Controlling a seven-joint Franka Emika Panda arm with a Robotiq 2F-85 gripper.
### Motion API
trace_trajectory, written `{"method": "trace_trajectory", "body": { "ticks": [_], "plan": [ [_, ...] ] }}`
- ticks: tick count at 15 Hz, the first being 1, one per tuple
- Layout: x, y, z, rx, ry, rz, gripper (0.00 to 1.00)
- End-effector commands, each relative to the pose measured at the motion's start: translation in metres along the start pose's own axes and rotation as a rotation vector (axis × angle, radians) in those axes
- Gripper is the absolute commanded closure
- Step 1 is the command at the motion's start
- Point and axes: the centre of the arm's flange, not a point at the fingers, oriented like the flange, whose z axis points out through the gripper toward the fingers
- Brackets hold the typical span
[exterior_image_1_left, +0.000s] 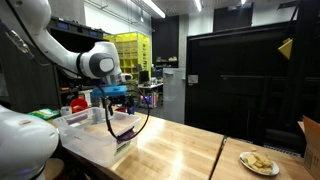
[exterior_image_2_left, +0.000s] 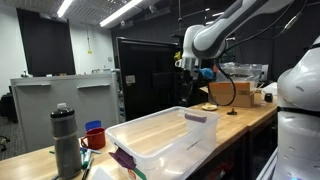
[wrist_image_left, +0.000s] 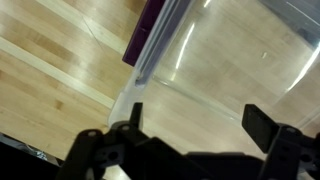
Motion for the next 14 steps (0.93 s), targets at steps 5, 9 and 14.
{"method": "trace_trajectory", "body": {
  "ticks": [5, 9, 14],
  "plan": [
    [0.002, 0.041, 0.02, 0.023, 0.019, 0.172, 0.0],
    [0.006, 0.058, 0.037, 0.07, -0.016, 0.248, 0.0],
    [0.011, 0.071, 0.057, 0.109, -0.063, 0.288, 0.0]
  ]
}}
